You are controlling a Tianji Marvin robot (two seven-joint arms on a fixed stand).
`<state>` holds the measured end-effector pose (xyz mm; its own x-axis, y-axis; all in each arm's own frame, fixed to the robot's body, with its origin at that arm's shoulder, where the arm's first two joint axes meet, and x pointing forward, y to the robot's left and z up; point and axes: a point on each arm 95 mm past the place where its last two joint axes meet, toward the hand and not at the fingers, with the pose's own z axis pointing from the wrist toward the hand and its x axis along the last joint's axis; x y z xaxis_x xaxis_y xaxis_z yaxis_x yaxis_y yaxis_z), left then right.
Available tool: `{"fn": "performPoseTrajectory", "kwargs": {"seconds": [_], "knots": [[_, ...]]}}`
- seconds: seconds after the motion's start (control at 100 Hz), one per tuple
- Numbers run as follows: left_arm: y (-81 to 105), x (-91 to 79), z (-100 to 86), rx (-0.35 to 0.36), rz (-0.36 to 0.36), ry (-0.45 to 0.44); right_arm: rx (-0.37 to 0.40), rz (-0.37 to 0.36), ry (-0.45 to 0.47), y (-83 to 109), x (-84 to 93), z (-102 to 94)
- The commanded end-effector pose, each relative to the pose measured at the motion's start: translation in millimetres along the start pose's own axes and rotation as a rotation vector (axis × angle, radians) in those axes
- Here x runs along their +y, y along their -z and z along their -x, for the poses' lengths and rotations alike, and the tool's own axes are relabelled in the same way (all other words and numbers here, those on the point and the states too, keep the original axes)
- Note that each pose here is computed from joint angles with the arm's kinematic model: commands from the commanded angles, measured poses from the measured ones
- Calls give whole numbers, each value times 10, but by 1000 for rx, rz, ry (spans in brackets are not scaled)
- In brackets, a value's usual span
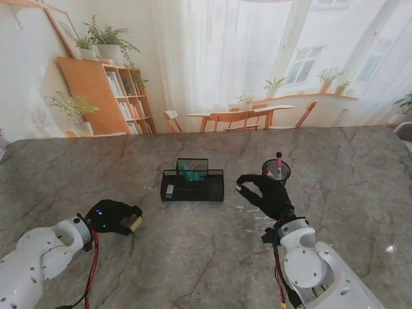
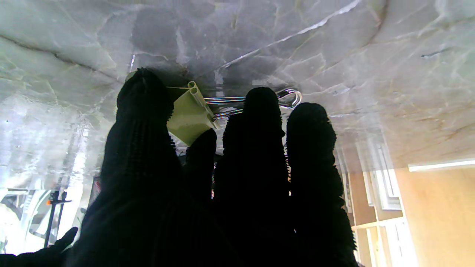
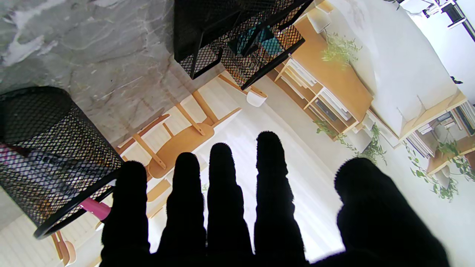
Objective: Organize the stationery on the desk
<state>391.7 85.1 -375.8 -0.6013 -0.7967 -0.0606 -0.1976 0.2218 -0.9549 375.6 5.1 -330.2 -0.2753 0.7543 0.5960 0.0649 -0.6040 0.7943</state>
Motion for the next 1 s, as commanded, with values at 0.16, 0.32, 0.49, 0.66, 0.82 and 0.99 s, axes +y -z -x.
{"fn": "performPoseTrajectory", "kwargs": {"seconds": [0.16,0.32,0.49,0.66,0.82,0.99], "knots": [[86,173,-71,-8,3,46,-5,-6,-1,16,-5,2],[116,116,-73,-24,-41,60,-6,-5,0,18,-3,3],[164,29,-74,-35,-91,59,-6,-7,0,18,-4,3],[207,-63,-80,-42,-137,54,-6,-7,-1,18,-5,3],[217,-181,-100,-35,-174,51,-6,-6,-3,18,-6,1],[142,-408,-127,-5,-228,47,-4,-7,-10,12,-13,-4]]}}
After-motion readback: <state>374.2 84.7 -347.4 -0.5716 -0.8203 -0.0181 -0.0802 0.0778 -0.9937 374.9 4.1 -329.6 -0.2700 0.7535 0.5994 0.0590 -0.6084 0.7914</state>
